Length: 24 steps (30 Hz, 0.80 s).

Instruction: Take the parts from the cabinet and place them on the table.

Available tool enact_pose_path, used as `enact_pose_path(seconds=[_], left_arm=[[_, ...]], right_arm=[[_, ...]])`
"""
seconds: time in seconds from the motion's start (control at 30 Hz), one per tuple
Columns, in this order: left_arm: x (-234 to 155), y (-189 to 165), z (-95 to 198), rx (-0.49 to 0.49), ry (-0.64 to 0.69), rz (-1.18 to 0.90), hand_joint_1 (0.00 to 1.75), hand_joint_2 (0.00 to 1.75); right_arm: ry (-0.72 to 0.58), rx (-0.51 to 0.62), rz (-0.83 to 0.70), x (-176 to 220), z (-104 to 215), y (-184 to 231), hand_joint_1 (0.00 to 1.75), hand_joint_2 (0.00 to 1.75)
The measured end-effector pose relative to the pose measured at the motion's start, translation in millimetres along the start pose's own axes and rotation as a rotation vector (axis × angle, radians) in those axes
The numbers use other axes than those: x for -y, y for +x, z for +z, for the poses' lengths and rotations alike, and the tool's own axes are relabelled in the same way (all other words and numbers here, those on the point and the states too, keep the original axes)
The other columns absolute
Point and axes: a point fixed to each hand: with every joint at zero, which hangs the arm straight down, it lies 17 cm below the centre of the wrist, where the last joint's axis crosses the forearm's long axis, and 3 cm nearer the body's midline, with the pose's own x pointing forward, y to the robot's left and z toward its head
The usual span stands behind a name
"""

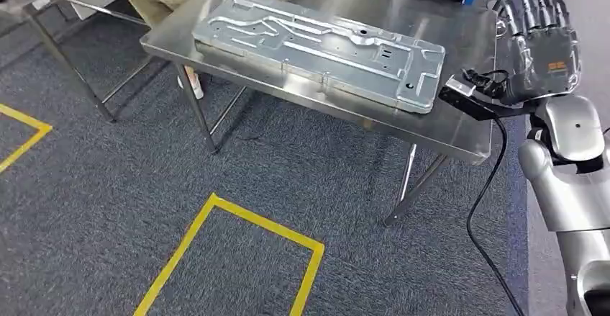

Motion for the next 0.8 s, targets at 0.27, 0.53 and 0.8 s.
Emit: enact_pose_path(seconds=[0.27, 0.53, 0.8], left_arm=[[-0.3, -0.2, -0.1, -0.001, 0.001, 0.004, 0.0, 1.75], [7.9, -1.6, 3.1, -0.009, -0.013, 0.006, 0.0, 1.75], [4.6, -3.6, 2.5, -0.011, -0.008, -0.011, 0.0, 1.75]], right_arm=[[0.067, -0.023, -0.01, -17.5, 4.5, -6.2, 0.0, 0.0], [0.078, -0.07, -0.068, -14.7, -5.1, -16.8, 0.0, 0.0], [0.06, -0.174, -0.13, -28.3, 8.1, -39.3, 0.0, 0.0]])
